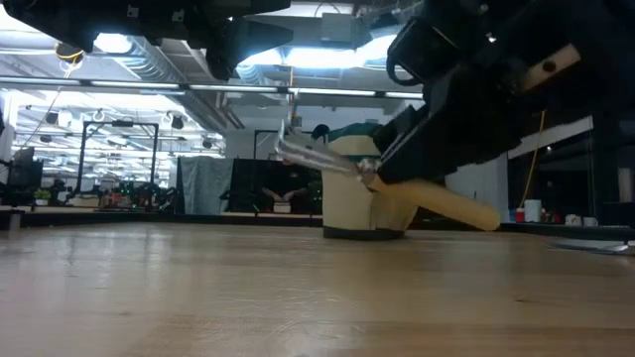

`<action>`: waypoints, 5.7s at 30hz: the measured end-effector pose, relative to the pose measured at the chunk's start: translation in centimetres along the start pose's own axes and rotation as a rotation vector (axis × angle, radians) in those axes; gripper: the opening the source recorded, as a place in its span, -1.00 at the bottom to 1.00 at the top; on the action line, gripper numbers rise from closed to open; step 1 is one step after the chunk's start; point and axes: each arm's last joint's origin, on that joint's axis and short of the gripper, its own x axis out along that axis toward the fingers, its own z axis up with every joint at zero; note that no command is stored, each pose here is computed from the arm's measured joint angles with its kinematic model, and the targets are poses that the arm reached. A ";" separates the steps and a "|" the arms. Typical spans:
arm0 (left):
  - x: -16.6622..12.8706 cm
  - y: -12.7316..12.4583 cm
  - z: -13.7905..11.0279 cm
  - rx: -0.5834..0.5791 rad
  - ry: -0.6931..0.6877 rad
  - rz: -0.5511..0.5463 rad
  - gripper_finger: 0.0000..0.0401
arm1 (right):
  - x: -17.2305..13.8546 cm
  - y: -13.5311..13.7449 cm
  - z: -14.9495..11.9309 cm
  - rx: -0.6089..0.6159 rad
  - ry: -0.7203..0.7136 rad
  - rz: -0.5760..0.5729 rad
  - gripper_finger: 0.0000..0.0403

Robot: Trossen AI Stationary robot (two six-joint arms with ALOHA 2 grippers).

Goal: Pick & Place Garden tools in Gardening bag
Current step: Put the hand rake into the gardening bag

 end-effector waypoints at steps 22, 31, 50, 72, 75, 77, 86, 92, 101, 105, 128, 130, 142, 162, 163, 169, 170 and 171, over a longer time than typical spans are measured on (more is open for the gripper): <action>0.0 0.0 0.0 0.000 0.000 0.000 0.25 | -0.4 1.1 2.6 0.068 -0.273 0.091 -0.64; 0.0 0.0 0.0 0.000 0.000 0.000 0.25 | -0.8 1.8 3.5 0.060 -0.372 0.148 -0.64; 0.0 0.0 0.0 0.000 0.000 0.000 0.25 | -3.5 2.5 6.9 0.003 -0.650 0.293 -0.64; 0.0 0.0 0.0 0.000 0.000 -0.001 0.25 | -5.8 1.1 8.9 -0.053 -0.726 0.231 -0.64; 0.0 0.0 0.0 0.000 0.000 -0.001 0.25 | -5.8 1.0 8.9 -0.048 -0.720 0.248 -0.64; 0.0 0.0 0.0 0.000 0.000 -0.001 0.25 | -5.8 0.8 8.9 -0.058 -0.716 0.268 -0.64; 0.0 0.0 0.0 0.000 0.000 -0.001 0.25 | -7.6 -0.5 10.2 -0.058 -0.756 0.232 -0.64; 0.0 0.0 0.0 0.000 0.000 -0.001 0.25 | -9.7 -1.7 11.3 -0.049 -0.784 0.177 -0.64; 0.0 0.0 0.0 0.000 -0.001 -0.001 0.25 | -10.1 -4.4 11.5 0.021 -0.788 -0.021 -0.64; 0.0 0.0 0.0 0.000 0.000 0.000 0.25 | -10.1 -5.7 11.3 0.090 -0.788 -0.180 -0.64; 0.0 0.0 0.0 0.000 -0.001 -0.001 0.25 | -10.4 -8.2 10.5 0.228 -0.755 -0.613 -0.64; 0.0 0.0 0.0 0.000 -0.001 -0.001 0.25 | -10.5 -8.5 10.4 0.230 -0.751 -0.622 -0.64; 0.0 0.0 0.0 0.000 -0.001 0.000 0.25 | -10.4 -10.6 9.2 0.201 -0.593 -0.729 -0.64; 0.0 0.0 0.0 0.000 0.000 0.000 0.25 | -10.8 -9.5 5.1 0.129 -0.608 -0.926 -0.68; 0.0 0.0 0.0 0.000 0.000 -0.001 0.25 | -11.0 -9.6 4.6 0.142 -0.627 -0.944 -0.68; 0.0 0.0 0.0 0.000 -0.001 -0.001 0.25 | -12.0 -10.6 3.4 0.264 -0.738 -0.985 -0.68; 0.0 0.0 0.0 0.000 -0.001 0.000 0.25 | -12.1 -10.7 3.4 0.293 -0.764 -0.981 -0.68; 0.0 0.0 0.0 0.000 -0.001 -0.001 0.25 | -12.2 -10.9 3.5 0.319 -0.786 -0.976 -0.68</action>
